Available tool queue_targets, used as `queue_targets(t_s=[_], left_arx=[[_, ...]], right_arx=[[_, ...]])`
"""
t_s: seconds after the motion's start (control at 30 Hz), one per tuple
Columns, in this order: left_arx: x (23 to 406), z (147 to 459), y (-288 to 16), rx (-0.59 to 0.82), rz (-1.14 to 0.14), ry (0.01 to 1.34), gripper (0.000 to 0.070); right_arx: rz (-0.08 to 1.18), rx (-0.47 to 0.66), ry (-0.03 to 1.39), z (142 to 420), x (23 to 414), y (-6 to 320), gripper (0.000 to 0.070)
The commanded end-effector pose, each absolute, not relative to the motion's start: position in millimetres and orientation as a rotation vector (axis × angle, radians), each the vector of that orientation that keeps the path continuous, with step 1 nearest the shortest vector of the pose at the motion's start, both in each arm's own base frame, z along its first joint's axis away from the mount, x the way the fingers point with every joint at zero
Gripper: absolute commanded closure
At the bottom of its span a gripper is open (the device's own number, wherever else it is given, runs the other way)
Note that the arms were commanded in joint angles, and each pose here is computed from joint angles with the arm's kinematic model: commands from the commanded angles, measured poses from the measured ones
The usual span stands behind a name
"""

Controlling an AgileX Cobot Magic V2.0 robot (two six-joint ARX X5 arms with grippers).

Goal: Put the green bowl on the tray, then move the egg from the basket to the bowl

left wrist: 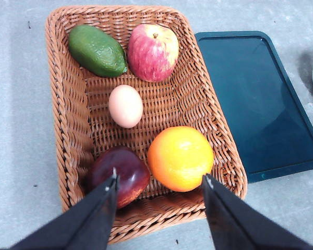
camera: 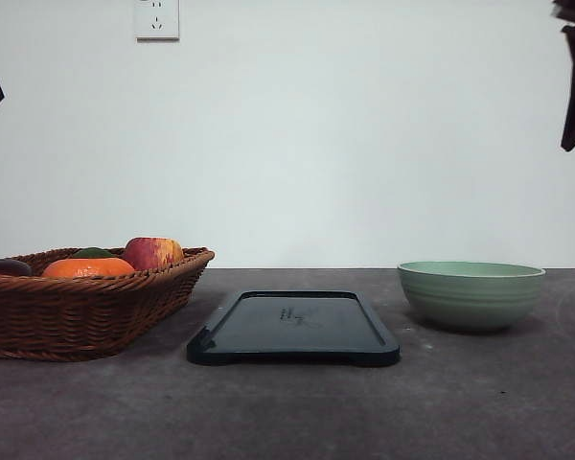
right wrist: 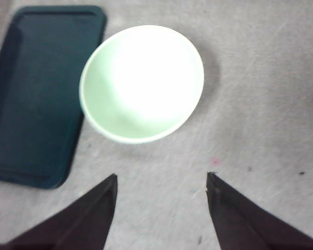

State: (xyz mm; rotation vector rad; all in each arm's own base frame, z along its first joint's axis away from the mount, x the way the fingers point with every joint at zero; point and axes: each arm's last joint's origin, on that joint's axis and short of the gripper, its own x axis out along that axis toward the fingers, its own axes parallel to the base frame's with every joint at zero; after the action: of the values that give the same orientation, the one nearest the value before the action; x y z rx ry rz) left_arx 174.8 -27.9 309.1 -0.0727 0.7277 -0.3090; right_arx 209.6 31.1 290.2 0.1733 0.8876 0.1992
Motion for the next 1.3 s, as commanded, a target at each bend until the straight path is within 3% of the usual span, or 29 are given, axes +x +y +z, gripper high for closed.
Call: queue_targets(t_s=[0.0, 0.23, 0.57, 1.27], left_arx=[[176, 316, -29, -0.074, -0.318, 0.704, 0.0382], [176, 316, -29, -0.077, -0.317, 0.705, 0.0382], [176, 316, -29, -0.077, -0.317, 0.704, 0.0383], [179, 320, -29, -0.074, -0.319, 0.650, 0.0384]], right_arx=[[0.186, 0.164, 0.903, 296, 223, 33, 0.0363], [0.178, 0.135, 0.988, 297, 274, 36, 0.0363], [0.174, 0.110, 1.082, 272, 326, 37, 0.0363], [0.140, 0.132, 1.211, 210, 365, 21, 0.0372]])
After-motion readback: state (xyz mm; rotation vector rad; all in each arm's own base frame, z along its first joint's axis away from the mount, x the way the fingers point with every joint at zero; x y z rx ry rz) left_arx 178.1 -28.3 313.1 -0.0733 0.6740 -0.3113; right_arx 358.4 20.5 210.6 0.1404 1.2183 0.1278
